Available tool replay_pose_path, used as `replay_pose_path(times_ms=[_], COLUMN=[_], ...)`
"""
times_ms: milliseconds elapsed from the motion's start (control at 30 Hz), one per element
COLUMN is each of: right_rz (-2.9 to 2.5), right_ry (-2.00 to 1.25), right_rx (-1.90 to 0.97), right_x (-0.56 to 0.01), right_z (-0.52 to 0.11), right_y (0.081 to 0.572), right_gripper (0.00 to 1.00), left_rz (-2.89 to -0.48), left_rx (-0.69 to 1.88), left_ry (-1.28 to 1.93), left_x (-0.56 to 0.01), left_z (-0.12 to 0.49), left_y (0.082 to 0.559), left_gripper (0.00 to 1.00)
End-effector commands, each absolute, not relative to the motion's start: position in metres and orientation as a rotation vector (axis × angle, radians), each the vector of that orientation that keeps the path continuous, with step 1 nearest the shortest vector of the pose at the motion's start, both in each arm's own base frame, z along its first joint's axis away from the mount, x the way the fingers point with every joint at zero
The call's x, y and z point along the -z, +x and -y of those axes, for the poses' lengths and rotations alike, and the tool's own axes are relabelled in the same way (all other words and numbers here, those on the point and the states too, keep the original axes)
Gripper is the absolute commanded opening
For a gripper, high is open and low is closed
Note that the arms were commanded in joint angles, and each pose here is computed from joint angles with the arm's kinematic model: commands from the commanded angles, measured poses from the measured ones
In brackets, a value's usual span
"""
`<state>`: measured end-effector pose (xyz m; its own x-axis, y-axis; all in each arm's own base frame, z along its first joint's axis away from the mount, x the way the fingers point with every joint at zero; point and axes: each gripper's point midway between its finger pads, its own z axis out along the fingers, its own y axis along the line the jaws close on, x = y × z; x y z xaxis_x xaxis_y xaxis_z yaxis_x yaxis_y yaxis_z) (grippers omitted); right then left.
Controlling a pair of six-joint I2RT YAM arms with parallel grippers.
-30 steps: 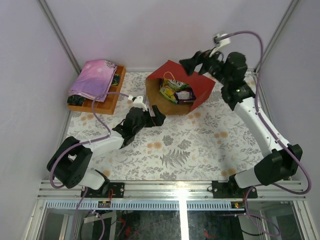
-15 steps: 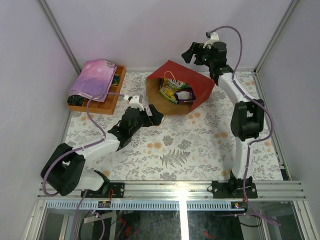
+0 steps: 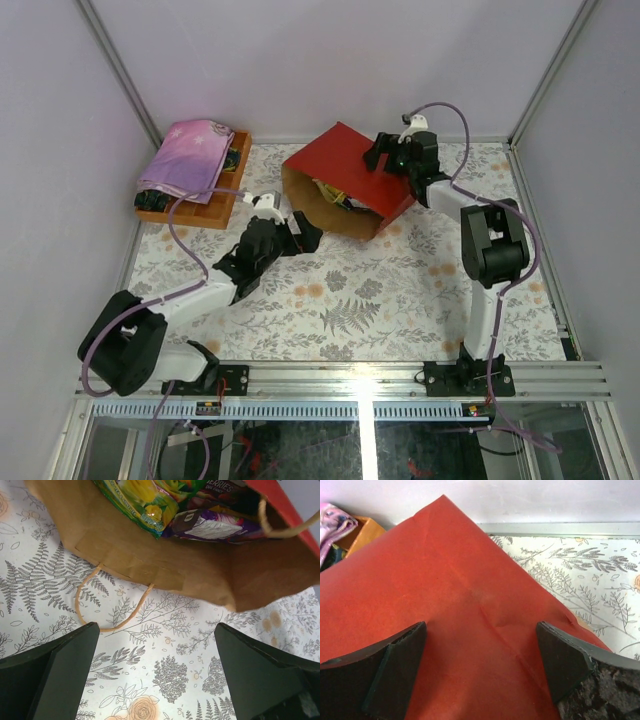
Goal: Take the snacks out of the paper bag
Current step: Adjust the paper bag at the center of the board.
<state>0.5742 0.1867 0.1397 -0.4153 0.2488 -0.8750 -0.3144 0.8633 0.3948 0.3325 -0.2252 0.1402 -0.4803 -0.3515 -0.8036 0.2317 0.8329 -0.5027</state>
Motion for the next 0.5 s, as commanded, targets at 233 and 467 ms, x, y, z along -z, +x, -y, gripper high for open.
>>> replay_pose_path(times_ms=[233, 467], right_rz=[-1.951, -1.870], right_ry=[-0.280, -0.404], right_rx=[-0.276, -0.036], right_x=[-0.132, -0.172], right_z=[-0.216, -0.205], right_y=[0.529, 0.520], right_gripper=[1.00, 1.00], left_rz=[-1.990, -2.014], left_rx=[0.678, 0.707], left_ry=[-0.153, -0.159], left_x=[-0.121, -0.114], left_z=[0.223, 0.228], left_y=[0.338, 0.340], left_gripper=[1.00, 1.00])
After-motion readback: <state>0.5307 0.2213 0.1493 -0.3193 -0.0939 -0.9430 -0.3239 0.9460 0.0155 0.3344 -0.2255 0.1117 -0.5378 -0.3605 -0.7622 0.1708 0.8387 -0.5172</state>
